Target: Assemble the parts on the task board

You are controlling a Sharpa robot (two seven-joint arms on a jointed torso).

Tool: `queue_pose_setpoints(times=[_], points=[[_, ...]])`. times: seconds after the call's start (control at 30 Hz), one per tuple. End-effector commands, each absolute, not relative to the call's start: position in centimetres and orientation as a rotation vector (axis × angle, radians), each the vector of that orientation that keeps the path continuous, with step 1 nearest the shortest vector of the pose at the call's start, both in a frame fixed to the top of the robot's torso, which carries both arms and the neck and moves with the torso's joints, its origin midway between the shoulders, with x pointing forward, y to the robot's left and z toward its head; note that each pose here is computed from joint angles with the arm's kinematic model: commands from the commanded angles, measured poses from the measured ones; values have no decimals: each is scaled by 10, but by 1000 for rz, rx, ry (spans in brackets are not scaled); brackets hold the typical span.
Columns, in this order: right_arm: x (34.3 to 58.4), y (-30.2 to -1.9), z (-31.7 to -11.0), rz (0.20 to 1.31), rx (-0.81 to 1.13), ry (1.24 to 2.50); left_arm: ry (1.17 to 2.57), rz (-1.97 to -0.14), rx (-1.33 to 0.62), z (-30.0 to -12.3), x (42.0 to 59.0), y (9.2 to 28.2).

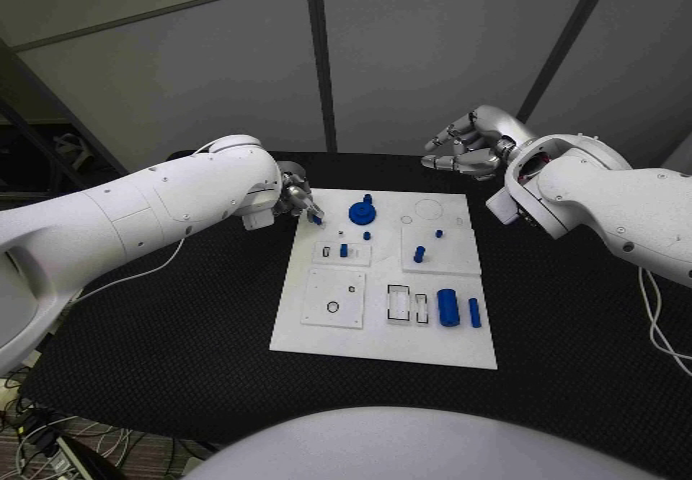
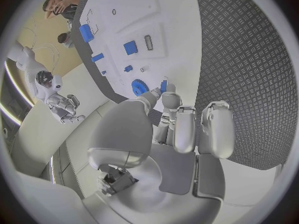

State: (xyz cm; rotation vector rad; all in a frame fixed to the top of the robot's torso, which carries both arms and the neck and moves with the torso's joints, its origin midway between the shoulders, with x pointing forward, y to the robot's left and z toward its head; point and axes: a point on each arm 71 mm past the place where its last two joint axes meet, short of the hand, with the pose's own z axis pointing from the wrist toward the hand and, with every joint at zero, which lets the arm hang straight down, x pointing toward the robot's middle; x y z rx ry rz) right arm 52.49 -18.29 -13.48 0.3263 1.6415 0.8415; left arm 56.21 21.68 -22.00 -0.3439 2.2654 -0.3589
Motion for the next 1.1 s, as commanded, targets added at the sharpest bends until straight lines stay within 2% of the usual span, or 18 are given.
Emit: queue_pose_setpoints(times=[0.03, 0.47, 0.87, 1.1], points=[[525, -184, -134, 839, 322, 1644, 2189, -440, -426, -213, 560, 215], [527, -187, -135, 828, 328, 1644, 2153, -502, -430, -208, 531, 210], [528, -188, -135, 825, 330, 1644, 2166, -495, -412, -220, 503, 205], [527, -189, -135, 826, 329, 1641, 2149, -457, -373, -223, 499, 205]])
